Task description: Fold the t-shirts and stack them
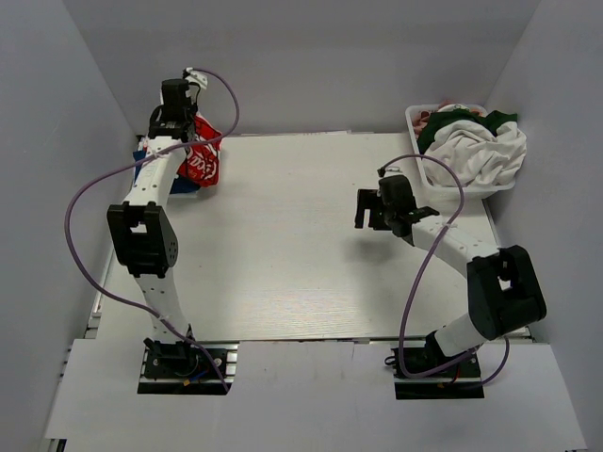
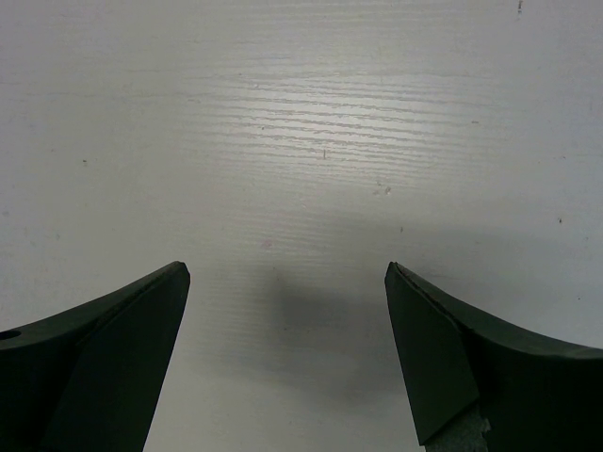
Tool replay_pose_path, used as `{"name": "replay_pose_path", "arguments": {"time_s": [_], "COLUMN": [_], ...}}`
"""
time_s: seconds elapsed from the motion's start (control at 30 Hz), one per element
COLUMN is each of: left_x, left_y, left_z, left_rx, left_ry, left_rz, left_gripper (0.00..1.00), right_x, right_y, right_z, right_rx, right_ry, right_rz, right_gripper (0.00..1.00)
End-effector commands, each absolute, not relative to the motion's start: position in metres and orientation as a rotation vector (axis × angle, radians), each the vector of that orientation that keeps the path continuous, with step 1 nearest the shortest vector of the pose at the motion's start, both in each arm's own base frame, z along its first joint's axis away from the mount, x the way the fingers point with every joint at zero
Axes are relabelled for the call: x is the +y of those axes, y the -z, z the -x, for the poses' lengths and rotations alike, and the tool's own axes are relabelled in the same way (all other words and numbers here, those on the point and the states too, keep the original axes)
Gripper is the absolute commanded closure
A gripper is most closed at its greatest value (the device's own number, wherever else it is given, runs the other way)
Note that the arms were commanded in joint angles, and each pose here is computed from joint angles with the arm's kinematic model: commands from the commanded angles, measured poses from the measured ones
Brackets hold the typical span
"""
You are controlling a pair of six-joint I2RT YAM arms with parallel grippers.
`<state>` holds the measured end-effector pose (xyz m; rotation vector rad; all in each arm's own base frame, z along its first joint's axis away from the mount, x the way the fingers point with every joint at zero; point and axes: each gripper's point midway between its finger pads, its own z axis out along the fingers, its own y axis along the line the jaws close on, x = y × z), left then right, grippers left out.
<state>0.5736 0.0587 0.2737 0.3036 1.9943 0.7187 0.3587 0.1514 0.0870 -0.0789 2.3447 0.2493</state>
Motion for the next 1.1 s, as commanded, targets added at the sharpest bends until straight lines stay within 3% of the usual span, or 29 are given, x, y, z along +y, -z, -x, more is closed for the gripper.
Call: {"name": "replay_pose_path", "arguments": {"time_s": [0.0, 0.2, 0.43, 0.47, 0.5, 0.53, 0.57, 0.6, 0.8, 0.97, 1.07], "left_x": [0.085, 0.123, 0.148, 0.158, 0.163, 0.176, 0.18, 0.181, 0.167, 0.112, 0.064], "left_y": [-0.307, -0.262, -0.248, -0.237, -0.233, -0.236, -0.239, -0.239, -0.262, -0.284, -0.266], "left_z": [-0.577, -0.606, -0.633, -0.635, -0.635, -0.632, -0.63, -0.628, -0.609, -0.583, -0.56], "left_rx": [1.916, 1.938, 1.915, 1.926, 1.925, 1.901, 1.893, 1.892, 1.907, 1.98, 2.078], "left_ry": [-0.754, -0.83, -0.882, -0.91, -0.94, -0.993, -1.018, -1.023, -0.86, -0.464, -0.15], "left_rz": [-0.265, -0.239, -0.189, -0.165, -0.139, -0.075, -0.049, -0.026, 0.087, 0.228, 0.288], "left_gripper": [1.0, 1.0, 1.0, 0.95, 0.85, 0.33, 0.04, 0.0, 0.0, 0.0, 0.0], "right_x": [0.157, 0.158, 0.168, 0.169, 0.169, 0.17, 0.17, 0.168, 0.17, 0.163, 0.156], "right_y": [-0.1, -0.098, -0.092, -0.092, -0.091, -0.092, -0.092, -0.094, -0.117, -0.142, -0.155], "right_z": [-0.372, -0.372, -0.371, -0.372, -0.37, -0.37, -0.37, -0.37, -0.366, -0.359, -0.354], "right_rx": [2.309, 2.322, 2.351, 2.352, 2.361, 2.361, 2.362, 2.357, 2.291, 2.217, 2.186], "right_ry": [-0.248, -0.254, -0.3, -0.307, -0.305, -0.315, -0.311, -0.317, -0.357, -0.384, -0.379], "right_rz": [0.094, 0.1, 0.143, 0.143, 0.145, 0.148, 0.146, 0.133, 0.111, 0.038, -0.006], "right_gripper": [0.1, 0.1, 0.1, 0.1, 0.1, 0.1, 0.1, 0.1, 0.1, 0.1, 0.1]}}
